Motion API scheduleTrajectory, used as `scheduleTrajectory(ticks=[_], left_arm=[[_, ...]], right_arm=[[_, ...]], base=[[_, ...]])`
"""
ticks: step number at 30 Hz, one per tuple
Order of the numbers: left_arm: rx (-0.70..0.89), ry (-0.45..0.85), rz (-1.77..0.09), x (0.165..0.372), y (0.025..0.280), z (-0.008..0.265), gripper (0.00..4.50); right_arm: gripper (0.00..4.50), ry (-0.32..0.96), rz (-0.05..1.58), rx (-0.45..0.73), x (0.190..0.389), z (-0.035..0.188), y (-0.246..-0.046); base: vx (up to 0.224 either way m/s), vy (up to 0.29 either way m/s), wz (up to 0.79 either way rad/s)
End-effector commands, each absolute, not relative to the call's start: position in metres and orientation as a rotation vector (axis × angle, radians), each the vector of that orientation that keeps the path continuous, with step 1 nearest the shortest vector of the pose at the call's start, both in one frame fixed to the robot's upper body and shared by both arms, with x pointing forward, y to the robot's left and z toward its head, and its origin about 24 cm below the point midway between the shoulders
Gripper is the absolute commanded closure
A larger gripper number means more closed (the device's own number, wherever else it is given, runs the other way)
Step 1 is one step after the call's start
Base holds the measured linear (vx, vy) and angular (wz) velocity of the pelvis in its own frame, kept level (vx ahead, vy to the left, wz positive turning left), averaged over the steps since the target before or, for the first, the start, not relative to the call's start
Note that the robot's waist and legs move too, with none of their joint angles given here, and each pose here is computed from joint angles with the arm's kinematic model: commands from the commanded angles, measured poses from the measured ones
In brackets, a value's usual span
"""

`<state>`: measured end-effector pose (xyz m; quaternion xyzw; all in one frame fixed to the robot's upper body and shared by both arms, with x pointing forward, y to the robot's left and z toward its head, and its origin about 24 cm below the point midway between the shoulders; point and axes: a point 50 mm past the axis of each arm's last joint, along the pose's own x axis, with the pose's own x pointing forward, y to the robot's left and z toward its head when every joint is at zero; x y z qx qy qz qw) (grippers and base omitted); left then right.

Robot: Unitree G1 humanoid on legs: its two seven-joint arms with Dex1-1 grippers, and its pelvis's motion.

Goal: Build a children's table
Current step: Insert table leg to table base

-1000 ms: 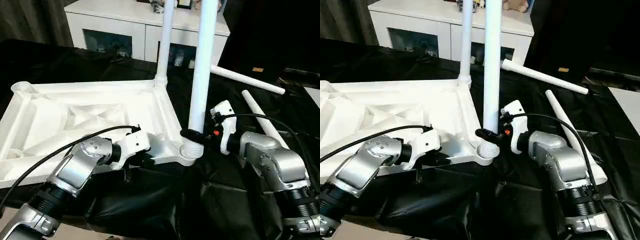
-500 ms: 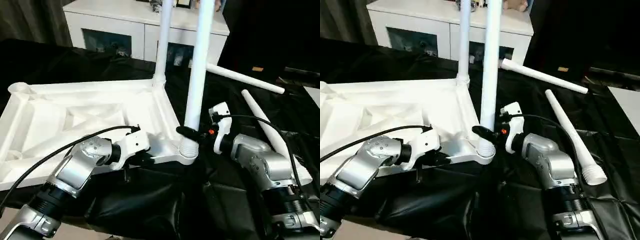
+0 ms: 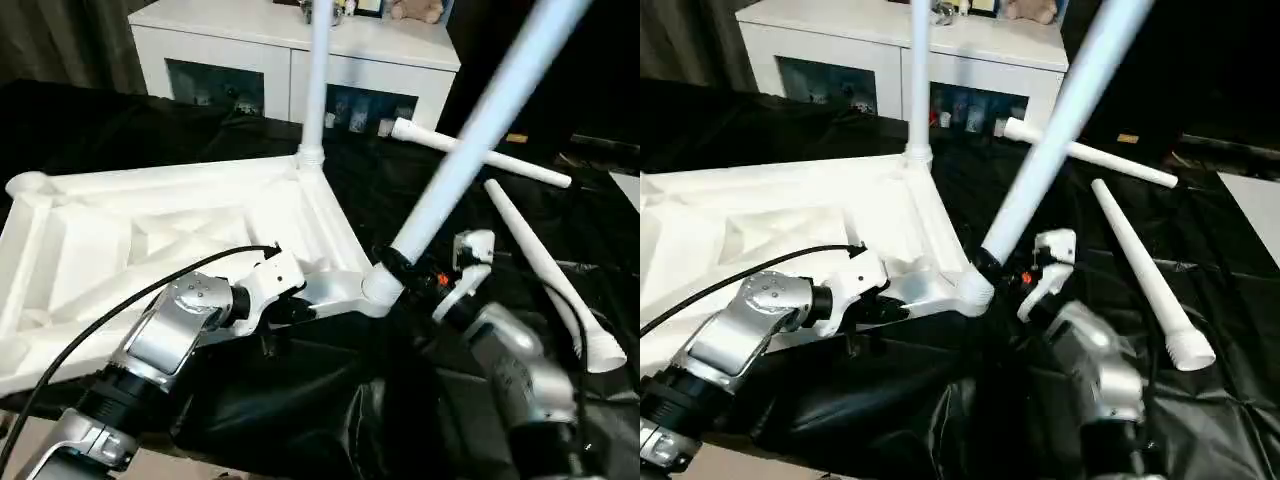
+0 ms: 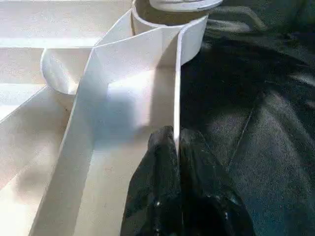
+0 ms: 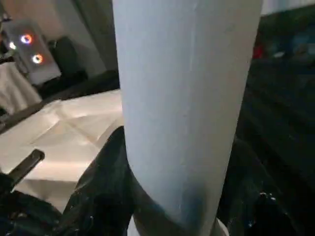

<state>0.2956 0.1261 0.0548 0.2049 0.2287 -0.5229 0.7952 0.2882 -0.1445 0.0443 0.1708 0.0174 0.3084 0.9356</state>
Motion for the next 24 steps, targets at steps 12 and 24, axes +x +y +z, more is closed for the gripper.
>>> scheduleTrajectory(ticks=[12,24], left_arm=[[0.43,0.412,-1.092,0.3,0.132,0.07,4.5],[0.506,0.421,-1.174,0.297,0.134,0.073,4.5]], right_arm=[[2.65,0.106,0.523,0.306,0.279,0.013,-0.148],[2.65,0.366,0.873,0.102,0.302,0.032,-0.153]], base=[[0.0,0.0,0.0],[0.0,0.0,0.0]])
